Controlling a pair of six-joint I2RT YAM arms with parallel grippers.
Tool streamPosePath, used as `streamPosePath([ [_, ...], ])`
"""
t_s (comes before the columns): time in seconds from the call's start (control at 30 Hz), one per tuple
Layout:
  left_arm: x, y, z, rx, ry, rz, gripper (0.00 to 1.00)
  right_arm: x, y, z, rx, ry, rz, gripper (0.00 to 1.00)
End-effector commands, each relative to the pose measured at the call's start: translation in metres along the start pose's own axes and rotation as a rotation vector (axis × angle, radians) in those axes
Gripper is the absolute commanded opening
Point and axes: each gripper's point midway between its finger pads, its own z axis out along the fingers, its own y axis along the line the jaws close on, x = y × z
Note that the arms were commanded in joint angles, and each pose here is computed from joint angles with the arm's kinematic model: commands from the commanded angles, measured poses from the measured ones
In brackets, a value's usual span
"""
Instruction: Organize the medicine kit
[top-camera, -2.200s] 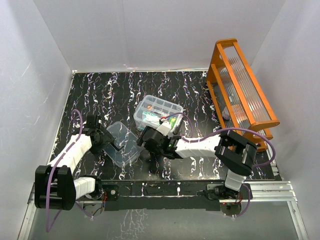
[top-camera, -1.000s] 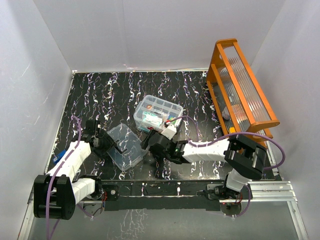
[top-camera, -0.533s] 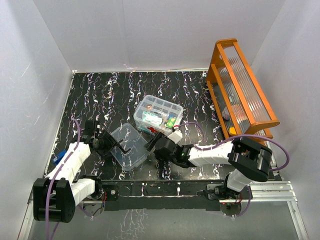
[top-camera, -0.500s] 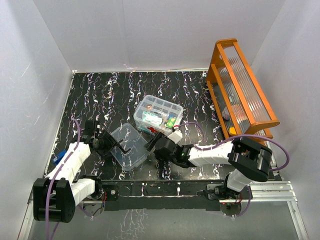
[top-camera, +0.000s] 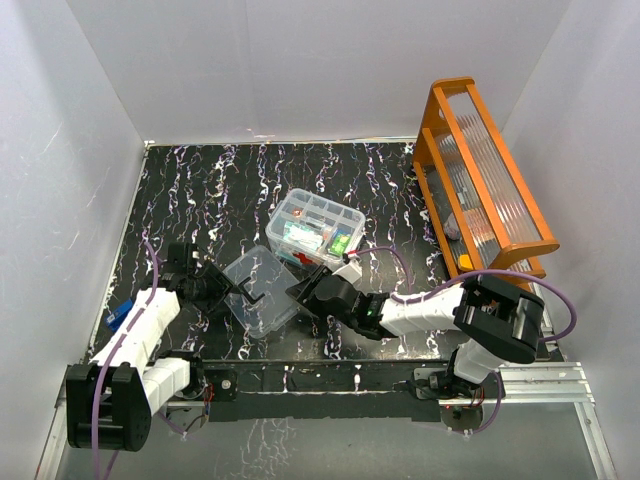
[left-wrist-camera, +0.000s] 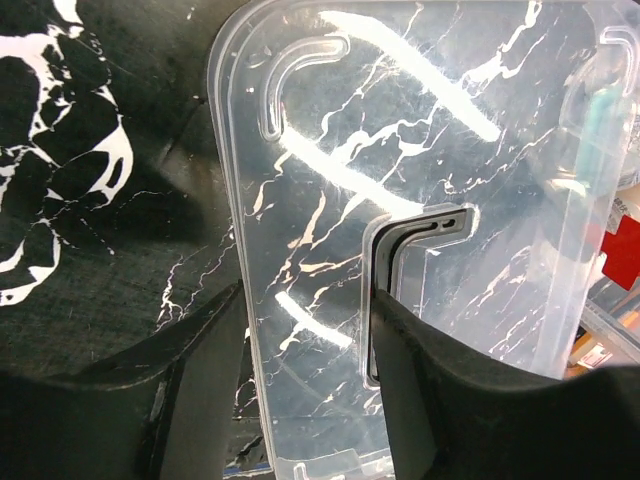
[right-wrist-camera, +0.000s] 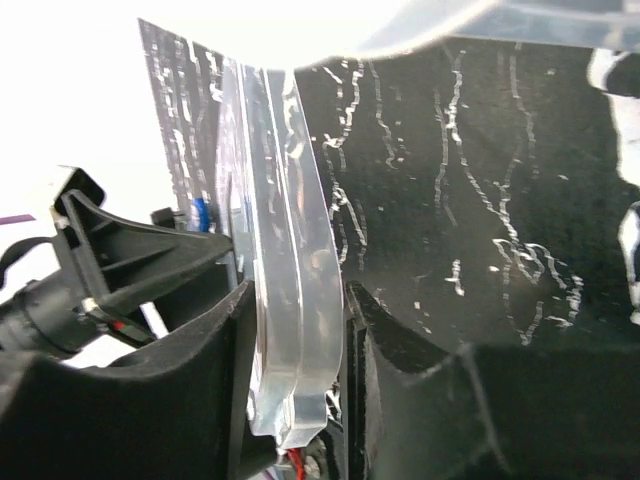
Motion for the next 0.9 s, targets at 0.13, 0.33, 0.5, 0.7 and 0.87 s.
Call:
streamPosePath([
  [0.13,0.01,-0.002,-0.01,0.022,0.033,-0.014,0.47,0.0,0.039,-0.011,-0.14,0.02,0.022,0.21],
  [0.33,-0.005,0.003,-0.026,-0.048,-0.051,0.017,0.66,0.001,0.055,-0.018,-0.188,0.042,-0.041,0.18],
  [0.5,-0.037,-0.003,-0.062,-0.1,-0.216,0.064,0.74,-0.001,0.078,-0.031,-0.233,0.057,-0.125,0.13],
  [0.7,-0.069,-0.022,-0.109,-0.098,-0.39,0.116,0.76,-0.022,0.124,-0.053,-0.3,0.037,-0.176,0.1],
  [0.87,-0.088,-0.044,-0.145,-0.061,-0.488,0.146,0.76,-0.038,0.153,-0.057,-0.337,0.104,-0.123,0.07],
])
